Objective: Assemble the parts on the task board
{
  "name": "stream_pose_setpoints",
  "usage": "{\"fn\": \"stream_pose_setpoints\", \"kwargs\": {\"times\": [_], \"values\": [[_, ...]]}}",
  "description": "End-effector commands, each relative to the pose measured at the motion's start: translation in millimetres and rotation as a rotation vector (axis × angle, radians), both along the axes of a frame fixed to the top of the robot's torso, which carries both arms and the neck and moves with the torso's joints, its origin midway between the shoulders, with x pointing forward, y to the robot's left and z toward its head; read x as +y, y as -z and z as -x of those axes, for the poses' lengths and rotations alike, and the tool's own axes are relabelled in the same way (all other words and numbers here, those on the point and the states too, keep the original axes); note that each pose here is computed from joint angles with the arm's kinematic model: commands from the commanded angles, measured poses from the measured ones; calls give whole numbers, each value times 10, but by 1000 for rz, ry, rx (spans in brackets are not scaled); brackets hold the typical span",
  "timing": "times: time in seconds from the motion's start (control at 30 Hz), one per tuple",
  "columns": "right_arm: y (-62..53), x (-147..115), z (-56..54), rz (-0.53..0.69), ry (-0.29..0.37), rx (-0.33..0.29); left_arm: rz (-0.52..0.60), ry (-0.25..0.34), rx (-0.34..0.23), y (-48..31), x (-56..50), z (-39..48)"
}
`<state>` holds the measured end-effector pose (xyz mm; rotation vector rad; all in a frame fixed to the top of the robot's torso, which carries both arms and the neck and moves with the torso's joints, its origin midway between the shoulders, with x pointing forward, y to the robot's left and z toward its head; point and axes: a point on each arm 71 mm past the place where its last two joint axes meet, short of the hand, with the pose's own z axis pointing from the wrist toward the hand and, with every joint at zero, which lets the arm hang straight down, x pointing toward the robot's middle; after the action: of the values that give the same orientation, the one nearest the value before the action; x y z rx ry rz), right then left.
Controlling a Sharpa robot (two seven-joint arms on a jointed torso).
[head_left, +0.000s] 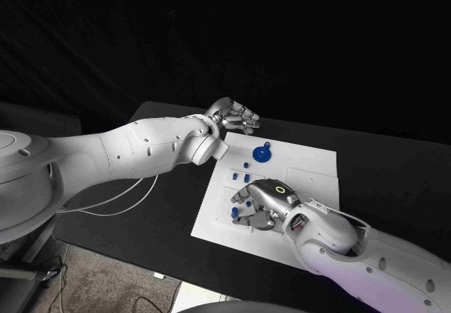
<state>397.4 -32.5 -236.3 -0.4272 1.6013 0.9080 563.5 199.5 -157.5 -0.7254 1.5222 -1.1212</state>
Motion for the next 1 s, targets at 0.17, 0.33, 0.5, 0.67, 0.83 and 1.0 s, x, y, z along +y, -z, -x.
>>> {"fn": "stream_pose_setpoints", "kwargs": {"times": [0.17, 0.33, 0.5, 0.67, 0.83, 1.0], "values": [[-208, -234, -48, -193, 52, 109, 5, 4, 2, -7, 29, -1], [-341, -560, -178, -228, 126, 208, 2, -2, 1, -3, 82, -1], [-404, -995, -326, -239, 223, 313, 2, -9, -1, 8, 143, -1], [-358, -1412, -405, -257, 345, 456, 1, -15, 0, 37, 194, 9], [-282, -1740, -414, -202, 455, 558, -6, -23, 10, 82, 234, 22], [-196, -1906, -372, -97, 527, 660, 13, -10, 15, 114, 266, 55]]}}
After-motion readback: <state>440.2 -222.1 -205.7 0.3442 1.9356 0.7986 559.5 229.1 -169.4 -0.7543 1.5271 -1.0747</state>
